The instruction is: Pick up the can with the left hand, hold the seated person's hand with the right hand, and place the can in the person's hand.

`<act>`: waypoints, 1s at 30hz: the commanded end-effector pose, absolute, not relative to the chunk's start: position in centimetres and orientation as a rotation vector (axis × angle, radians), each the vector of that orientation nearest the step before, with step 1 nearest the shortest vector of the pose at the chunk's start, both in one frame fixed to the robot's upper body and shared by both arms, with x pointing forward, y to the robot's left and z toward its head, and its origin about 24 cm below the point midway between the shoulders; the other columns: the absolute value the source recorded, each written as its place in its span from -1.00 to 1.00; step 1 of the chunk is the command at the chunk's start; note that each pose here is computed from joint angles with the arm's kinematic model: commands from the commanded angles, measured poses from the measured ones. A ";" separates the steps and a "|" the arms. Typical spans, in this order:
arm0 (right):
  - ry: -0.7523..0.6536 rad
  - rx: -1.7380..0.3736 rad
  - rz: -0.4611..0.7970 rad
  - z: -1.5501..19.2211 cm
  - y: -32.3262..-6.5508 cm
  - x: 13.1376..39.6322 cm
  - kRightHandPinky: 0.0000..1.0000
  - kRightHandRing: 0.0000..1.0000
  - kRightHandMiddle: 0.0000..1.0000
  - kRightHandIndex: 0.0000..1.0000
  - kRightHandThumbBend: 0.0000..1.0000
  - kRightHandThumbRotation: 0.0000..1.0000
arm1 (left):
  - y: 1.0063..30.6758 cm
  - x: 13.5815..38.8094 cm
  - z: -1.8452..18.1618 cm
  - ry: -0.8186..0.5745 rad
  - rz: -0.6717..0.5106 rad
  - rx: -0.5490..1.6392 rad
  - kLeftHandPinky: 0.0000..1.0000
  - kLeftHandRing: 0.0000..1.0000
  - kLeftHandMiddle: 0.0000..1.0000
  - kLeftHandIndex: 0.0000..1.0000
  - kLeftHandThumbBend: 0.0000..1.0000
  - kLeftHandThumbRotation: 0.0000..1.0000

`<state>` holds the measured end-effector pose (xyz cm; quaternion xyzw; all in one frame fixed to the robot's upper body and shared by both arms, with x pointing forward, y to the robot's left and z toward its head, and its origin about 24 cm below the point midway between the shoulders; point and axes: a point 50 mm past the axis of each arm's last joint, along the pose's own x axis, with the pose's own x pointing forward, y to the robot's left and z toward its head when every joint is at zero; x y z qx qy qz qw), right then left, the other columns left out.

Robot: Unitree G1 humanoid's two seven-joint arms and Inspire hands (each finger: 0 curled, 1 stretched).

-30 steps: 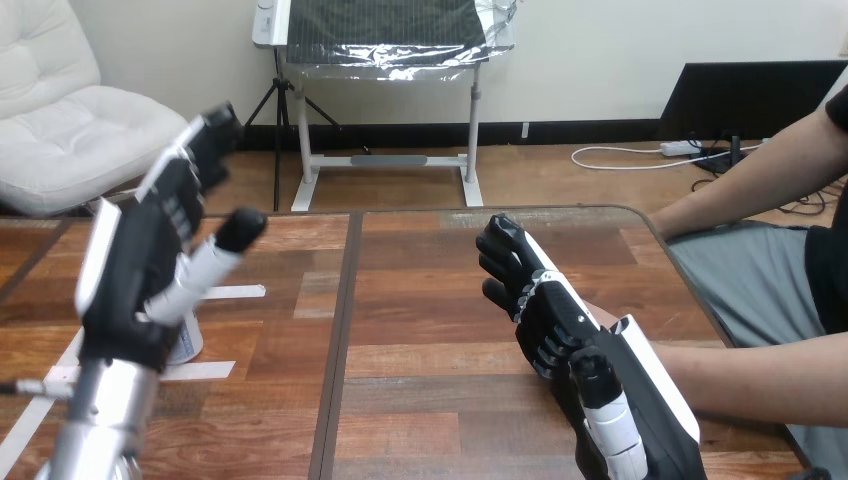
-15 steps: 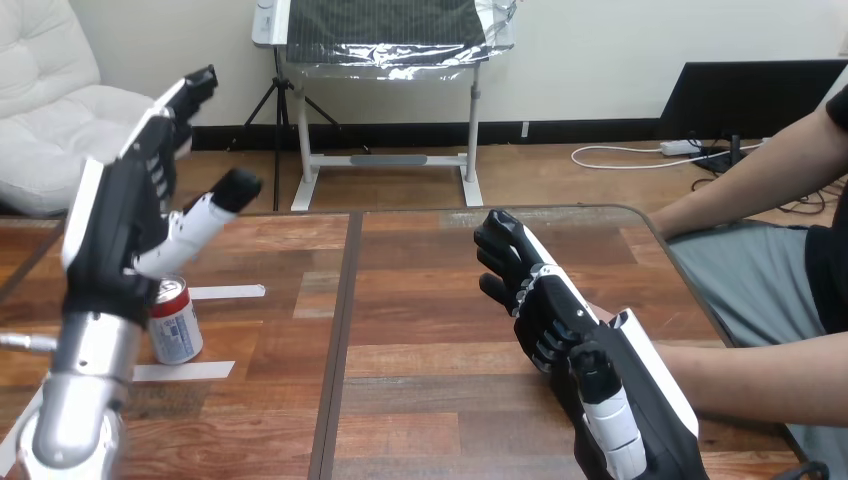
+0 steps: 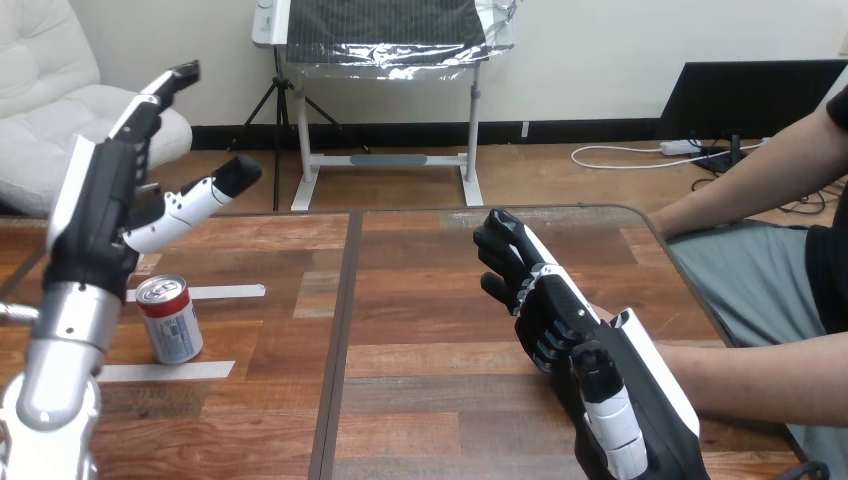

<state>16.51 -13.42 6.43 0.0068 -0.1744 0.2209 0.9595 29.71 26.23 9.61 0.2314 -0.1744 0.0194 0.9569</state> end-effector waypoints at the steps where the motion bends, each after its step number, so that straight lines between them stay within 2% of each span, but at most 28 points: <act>1: -0.438 0.022 0.440 7.8 -13.4 17.3 0.98 0.99 0.94 0.96 0.57 1.00 | 26.9 31.7 12.2 -0.394 0.060 0.539 0.86 0.91 0.89 0.80 0.82 0.17; 15: -0.432 0.022 0.442 7.8 -13.6 17.3 1.00 1.00 0.94 0.96 0.58 1.00 | 28.5 33.6 12.2 -0.273 0.105 0.671 0.67 0.85 0.89 0.83 0.77 0.11; 30: -0.437 0.024 0.445 8.0 -13.8 17.4 1.00 1.00 0.95 0.96 0.57 1.00 | 29.6 35.0 12.1 -0.162 0.144 0.746 0.72 0.87 0.89 0.85 0.62 -0.07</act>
